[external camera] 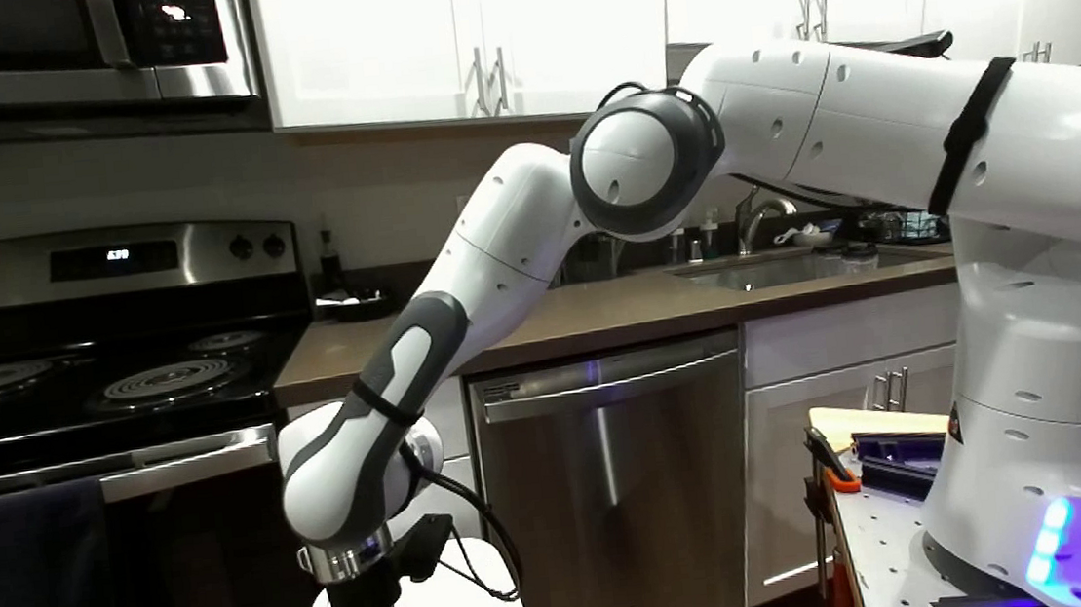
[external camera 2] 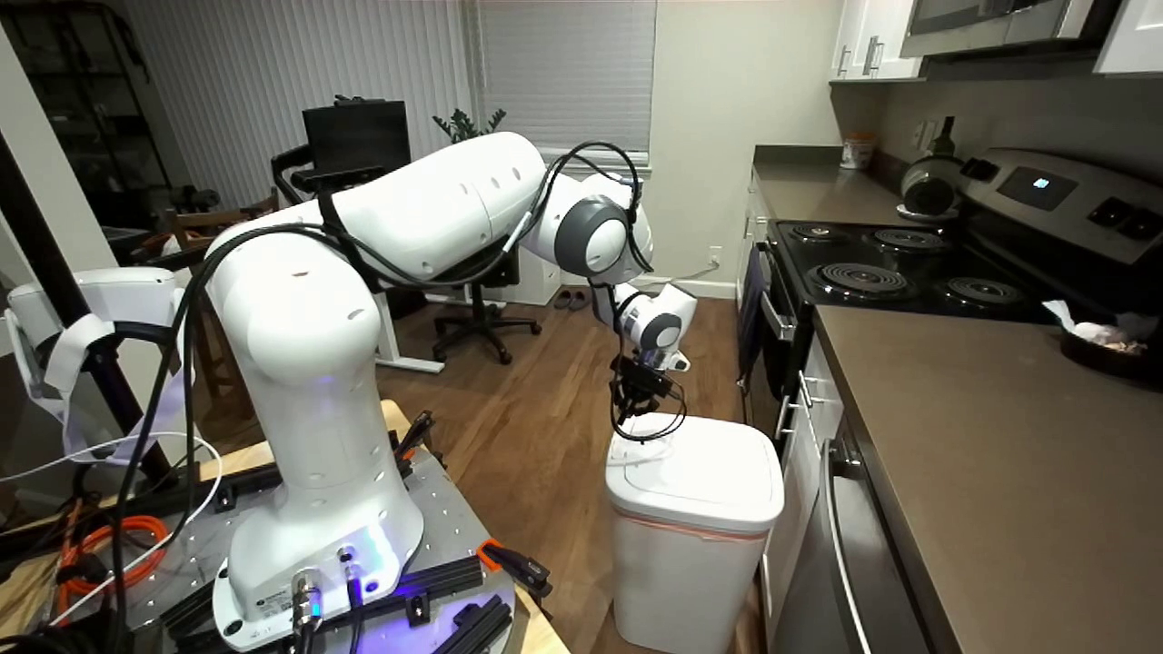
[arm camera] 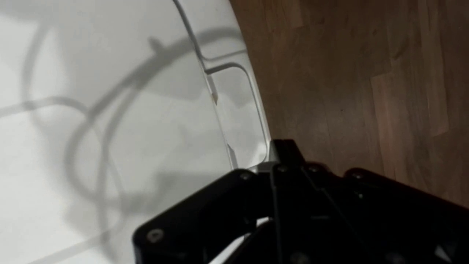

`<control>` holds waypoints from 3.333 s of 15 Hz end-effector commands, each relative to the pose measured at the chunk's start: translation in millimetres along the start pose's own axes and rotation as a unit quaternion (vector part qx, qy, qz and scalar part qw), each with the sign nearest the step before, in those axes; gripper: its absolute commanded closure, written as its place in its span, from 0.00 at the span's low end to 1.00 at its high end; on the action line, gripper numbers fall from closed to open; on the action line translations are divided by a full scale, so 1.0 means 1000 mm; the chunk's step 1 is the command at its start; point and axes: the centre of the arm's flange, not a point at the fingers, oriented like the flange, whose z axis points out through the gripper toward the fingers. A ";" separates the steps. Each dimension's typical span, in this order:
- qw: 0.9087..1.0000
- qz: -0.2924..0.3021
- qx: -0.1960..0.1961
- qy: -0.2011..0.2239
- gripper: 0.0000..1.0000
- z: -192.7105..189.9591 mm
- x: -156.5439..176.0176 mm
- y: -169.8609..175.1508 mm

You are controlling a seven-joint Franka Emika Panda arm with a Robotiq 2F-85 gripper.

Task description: Open the trash bin

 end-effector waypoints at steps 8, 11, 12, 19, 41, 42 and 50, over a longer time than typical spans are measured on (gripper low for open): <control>0.998 -0.010 -0.068 -0.009 1.00 0.032 0.020 -0.011; 0.996 -0.008 -0.091 -0.013 1.00 0.036 0.021 -0.019; 0.995 -0.007 -0.097 -0.014 1.00 0.037 0.022 -0.021; 0.993 0.012 -0.118 -0.020 1.00 0.053 0.030 -0.016; 0.975 0.033 -0.207 0.077 1.00 -0.159 -0.070 -0.086; 0.973 0.034 -0.212 0.081 0.93 -0.169 -0.077 -0.090; 0.975 0.026 -0.198 0.092 0.30 -0.210 -0.133 -0.124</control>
